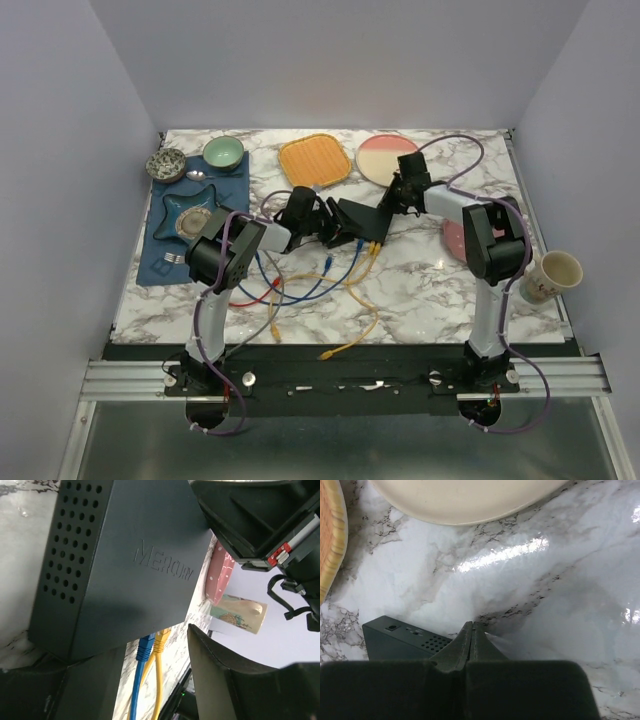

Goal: Pull the plug from the switch port

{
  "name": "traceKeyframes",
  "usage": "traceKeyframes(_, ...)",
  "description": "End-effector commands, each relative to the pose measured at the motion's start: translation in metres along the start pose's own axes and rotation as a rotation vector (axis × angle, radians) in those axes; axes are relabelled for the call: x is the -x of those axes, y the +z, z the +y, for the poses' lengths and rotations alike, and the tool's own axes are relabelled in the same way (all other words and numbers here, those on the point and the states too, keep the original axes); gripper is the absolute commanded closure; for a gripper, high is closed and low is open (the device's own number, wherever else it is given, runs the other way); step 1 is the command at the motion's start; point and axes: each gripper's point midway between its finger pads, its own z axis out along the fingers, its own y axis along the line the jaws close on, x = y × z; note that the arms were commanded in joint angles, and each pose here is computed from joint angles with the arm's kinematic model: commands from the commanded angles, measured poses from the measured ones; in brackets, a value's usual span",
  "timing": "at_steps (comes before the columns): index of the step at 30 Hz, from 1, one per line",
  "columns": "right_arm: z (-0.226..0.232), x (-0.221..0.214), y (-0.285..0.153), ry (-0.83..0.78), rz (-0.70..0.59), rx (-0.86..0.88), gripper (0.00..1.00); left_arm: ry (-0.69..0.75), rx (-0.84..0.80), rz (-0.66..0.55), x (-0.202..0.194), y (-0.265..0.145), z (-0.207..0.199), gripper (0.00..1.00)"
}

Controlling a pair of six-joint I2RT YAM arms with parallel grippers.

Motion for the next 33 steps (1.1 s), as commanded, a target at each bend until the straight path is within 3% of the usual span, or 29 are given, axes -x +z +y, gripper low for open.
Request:
traceKeyframes(1, -0.005, -0.008, -0.02, 0.02, 0.003, -0.027, 0.97, -0.036, 0.037, 0.044, -0.016, 0.006, 0.023, 0.36)
traceKeyframes(7, 0.024, 0.019, -0.068, 0.02, -0.127, 0.092, 0.96, -0.039, 0.053, 0.051, -0.024, 0.0, 0.033, 0.37)
traceKeyframes(14, 0.047, -0.027, -0.069, 0.03, 0.021, 0.264, 0.99, -0.043, 0.053, 0.06, -0.03, 0.002, 0.035, 0.38)
traceKeyframes(20, 0.032, -0.063, -0.051, 0.056, 0.125, 0.248, 0.99, -0.053, 0.041, 0.07, -0.036, 0.005, 0.036, 0.42)
traceKeyframes(24, 0.024, -0.073, -0.044, 0.058, 0.153, 0.232, 0.99, -0.07, 0.034, 0.074, -0.038, 0.006, 0.038, 0.5)
traceKeyframes(33, 0.015, -0.078, -0.038, 0.057, 0.161, 0.206, 0.99, -0.088, 0.034, 0.065, -0.038, 0.008, 0.041, 0.55)
